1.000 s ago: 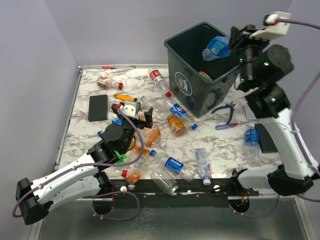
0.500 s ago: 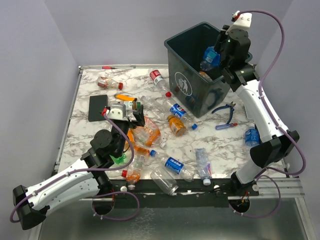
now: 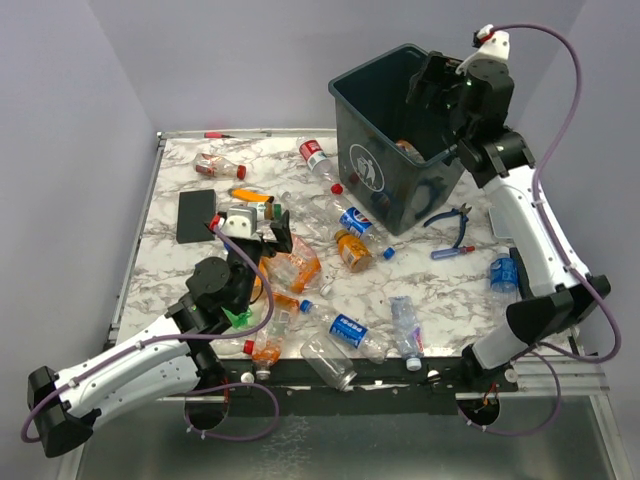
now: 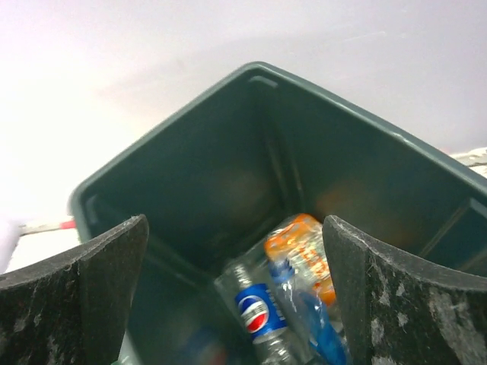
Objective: Put the plastic bottles in the bin
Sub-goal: Place the plastic bottle in the trash bin, then pick up the plastic bottle at the center of the board.
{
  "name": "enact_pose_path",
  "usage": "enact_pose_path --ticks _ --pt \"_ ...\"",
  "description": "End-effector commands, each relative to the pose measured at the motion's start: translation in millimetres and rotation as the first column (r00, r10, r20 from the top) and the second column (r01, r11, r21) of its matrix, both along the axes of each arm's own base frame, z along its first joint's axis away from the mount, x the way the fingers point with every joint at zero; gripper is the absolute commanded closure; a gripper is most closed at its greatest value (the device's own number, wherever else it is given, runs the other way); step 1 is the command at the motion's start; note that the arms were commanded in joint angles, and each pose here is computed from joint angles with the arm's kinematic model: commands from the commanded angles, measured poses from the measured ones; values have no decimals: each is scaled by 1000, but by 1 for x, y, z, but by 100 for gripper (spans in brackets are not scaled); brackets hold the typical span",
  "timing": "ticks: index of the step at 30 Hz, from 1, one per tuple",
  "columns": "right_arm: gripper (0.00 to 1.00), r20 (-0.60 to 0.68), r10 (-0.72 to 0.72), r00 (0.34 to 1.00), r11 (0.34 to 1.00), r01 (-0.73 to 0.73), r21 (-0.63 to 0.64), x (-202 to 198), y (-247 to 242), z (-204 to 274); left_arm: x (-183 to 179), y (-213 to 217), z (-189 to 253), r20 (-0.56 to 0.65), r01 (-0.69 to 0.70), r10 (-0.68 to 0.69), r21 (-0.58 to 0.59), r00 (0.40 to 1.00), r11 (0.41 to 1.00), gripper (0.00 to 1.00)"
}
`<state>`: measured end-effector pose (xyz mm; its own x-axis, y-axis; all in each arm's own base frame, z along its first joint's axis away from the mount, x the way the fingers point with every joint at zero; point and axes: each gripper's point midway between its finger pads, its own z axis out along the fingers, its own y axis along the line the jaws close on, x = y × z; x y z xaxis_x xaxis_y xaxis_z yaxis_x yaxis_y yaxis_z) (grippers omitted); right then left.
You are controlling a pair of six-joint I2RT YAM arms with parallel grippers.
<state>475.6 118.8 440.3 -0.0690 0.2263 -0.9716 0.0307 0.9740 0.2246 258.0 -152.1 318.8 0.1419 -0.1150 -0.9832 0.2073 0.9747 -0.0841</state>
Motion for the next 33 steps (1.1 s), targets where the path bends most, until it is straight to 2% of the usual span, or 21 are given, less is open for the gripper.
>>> enact_pose_path --ticks 1,6,8,10,14,18,22,24,28,33 --pt "0 165 204 965 966 -225 123 -61 21 72 2 -2 -6 -9 -8 9 6 1000 1000 1" --pt "0 229 531 816 818 -564 112 -135 62 82 4 -11 -13 -22 20 -19 31 1000 999 1" --pt "0 215 592 776 774 -623 115 -159 67 63 5 -17 -17 -29 42 -41 39 999 998 1" --pt "0 196 625 756 750 -651 118 -183 66 42 5 -23 -21 -38 64 -62 45 997 997 1" --pt "0 165 610 775 760 -631 154 -219 49 0 6 -31 -28 -55 91 -88 40 995 995 1" --pt "0 90 568 818 784 -571 246 -239 36 -56 8 -38 -33 -71 108 -104 46 992 993 1" --pt "2 -173 447 878 852 -359 380 -239 17 -150 9 -48 -41 -100 142 -134 75 986 987 1" --pt "4 -318 370 873 879 -219 424 -244 6 -199 8 -51 -42 -105 156 -147 82 984 984 1" --pt "5 -512 321 797 865 -27 500 -262 3 -277 10 -50 -46 -114 148 -137 91 984 985 1" --pt "4 -714 281 641 893 97 439 -286 -2 -339 13 -51 -51 -138 133 -117 115 984 984 1"
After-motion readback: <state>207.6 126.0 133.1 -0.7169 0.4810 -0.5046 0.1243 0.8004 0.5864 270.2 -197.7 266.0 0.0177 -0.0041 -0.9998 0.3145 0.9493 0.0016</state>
